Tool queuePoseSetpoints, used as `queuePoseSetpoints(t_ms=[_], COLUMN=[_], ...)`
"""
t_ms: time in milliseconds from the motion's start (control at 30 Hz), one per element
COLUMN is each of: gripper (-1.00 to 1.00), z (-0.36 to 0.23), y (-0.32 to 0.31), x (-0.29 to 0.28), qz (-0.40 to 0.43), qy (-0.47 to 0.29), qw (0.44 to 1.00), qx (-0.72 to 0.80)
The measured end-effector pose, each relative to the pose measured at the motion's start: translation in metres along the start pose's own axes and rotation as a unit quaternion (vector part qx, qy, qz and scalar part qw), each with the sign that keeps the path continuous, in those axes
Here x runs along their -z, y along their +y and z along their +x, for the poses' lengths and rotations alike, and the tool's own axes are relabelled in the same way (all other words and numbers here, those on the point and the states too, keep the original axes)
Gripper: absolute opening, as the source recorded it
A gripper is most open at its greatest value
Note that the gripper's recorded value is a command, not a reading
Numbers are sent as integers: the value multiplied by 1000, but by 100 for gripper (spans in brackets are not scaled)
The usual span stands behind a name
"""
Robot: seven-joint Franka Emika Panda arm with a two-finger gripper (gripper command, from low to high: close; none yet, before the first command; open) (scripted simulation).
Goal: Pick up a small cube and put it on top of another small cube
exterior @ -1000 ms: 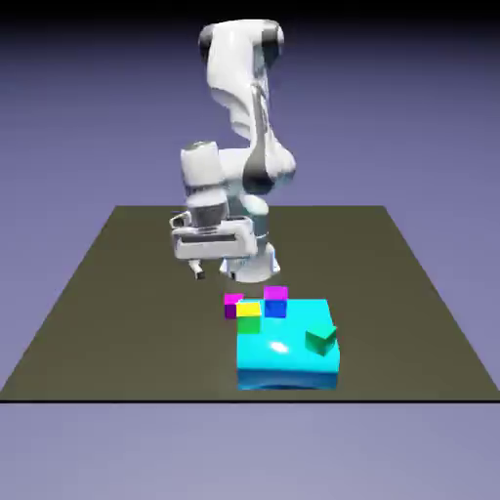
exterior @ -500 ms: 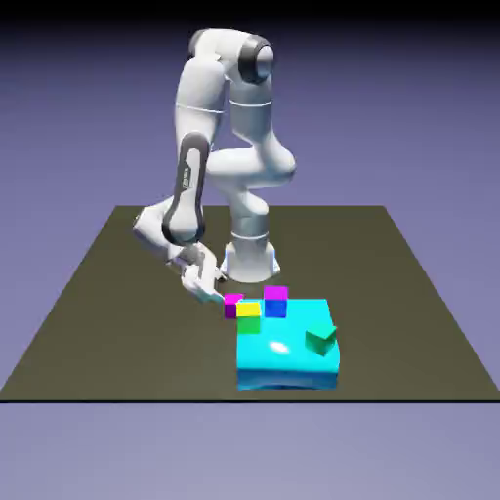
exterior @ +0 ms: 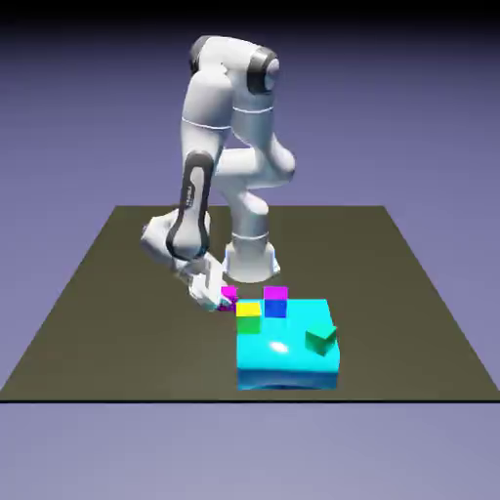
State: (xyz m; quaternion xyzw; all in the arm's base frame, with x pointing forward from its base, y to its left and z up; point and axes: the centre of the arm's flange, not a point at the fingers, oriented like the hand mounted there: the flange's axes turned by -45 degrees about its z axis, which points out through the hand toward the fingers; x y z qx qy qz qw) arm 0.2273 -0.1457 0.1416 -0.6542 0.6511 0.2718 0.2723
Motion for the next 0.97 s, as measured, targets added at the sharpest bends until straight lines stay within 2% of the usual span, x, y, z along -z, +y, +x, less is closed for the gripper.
queuePoseSetpoints(t_ms=[67,167,467,600,667,767,800,867,967], gripper=[-100,-100,-100,-100,-100,-100,100,100,100], z=[4,-16,-124,-183,-191,-180,-178,-173,-187], y=[1,-44,-148,-177,-176,-166,-163,-163,-175], x=[14,23,34,41,40,-17,-25,-21,32], qz=[-12,-39,-104,-132,-129,-131,-131,-127,-128], qy=[15,11,1,10,0,-1,-1,0,-1], qw=[1000,999,990,983,984,983,983,984,984], qx=[-2,24,97,124,127,131,130,125,126])
